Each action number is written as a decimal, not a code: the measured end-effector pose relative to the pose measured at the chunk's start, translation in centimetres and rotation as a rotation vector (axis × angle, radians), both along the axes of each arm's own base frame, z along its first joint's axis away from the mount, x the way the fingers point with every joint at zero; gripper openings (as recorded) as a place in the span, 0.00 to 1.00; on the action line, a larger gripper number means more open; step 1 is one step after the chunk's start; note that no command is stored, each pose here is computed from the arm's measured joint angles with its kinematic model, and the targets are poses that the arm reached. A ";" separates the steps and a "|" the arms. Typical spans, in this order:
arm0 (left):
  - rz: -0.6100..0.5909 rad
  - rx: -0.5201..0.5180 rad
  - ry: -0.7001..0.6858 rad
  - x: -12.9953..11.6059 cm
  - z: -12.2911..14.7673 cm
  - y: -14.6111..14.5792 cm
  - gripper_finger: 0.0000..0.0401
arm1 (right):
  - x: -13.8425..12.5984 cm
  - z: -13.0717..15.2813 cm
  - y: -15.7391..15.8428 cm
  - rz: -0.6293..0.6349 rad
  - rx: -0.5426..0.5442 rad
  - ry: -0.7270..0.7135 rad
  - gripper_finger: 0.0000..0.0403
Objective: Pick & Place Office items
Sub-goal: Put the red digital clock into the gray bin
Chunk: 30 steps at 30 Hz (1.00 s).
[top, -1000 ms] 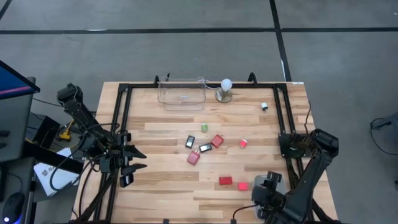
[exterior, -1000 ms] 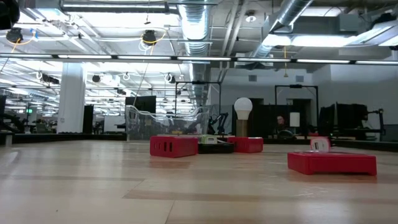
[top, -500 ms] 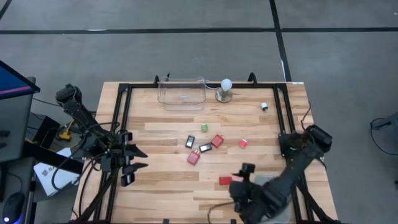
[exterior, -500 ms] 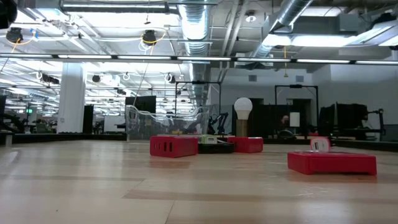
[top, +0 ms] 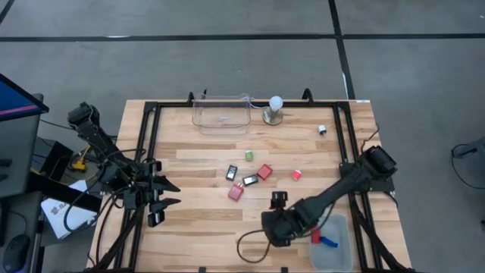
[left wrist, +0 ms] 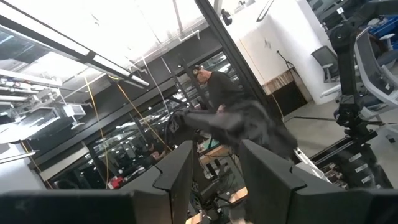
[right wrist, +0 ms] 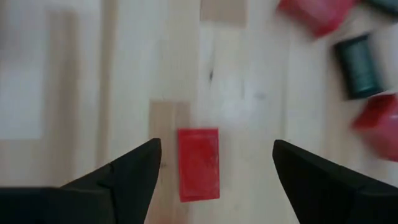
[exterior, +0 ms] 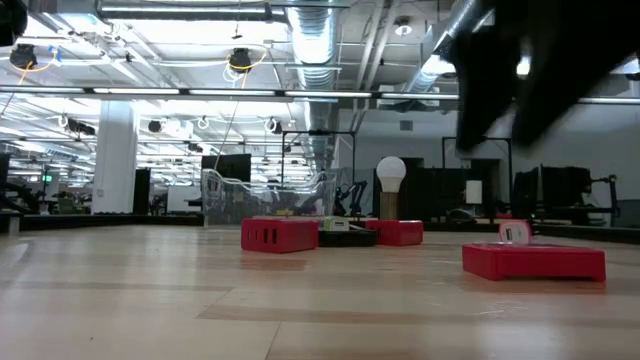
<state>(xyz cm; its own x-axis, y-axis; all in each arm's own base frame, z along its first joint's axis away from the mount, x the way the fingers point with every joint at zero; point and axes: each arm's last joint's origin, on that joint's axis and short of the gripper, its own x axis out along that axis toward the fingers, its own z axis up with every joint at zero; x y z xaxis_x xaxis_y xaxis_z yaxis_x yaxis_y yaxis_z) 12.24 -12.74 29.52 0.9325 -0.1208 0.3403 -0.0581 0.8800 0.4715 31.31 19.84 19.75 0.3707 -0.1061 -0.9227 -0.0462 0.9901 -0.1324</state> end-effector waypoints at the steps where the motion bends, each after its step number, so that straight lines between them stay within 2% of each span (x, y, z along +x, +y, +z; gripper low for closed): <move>1: 0.000 0.000 0.000 0.0 0.0 0.0 0.32 | -0.1 -0.8 -0.4 0.005 0.011 0.016 0.75; 5: 0.004 0.000 0.002 0.0 0.0 0.0 0.32 | -0.6 -3.3 -1.6 0.000 0.034 0.062 0.75; 9: 0.005 0.000 0.002 0.0 0.0 0.0 0.32 | -0.7 -4.8 -1.8 0.007 0.110 0.027 0.75; 12: 0.005 0.000 0.002 0.0 0.0 0.0 0.32 | -0.9 -5.6 -1.9 0.009 0.125 0.012 0.75; 26: 0.003 -0.003 0.002 0.0 0.0 0.0 0.32 | -0.3 -5.5 -1.8 0.003 0.151 -0.052 0.75; 30: 0.003 -0.003 0.002 0.0 0.0 0.0 0.32 | -0.4 -5.5 -1.7 -0.001 0.125 -0.069 0.75</move>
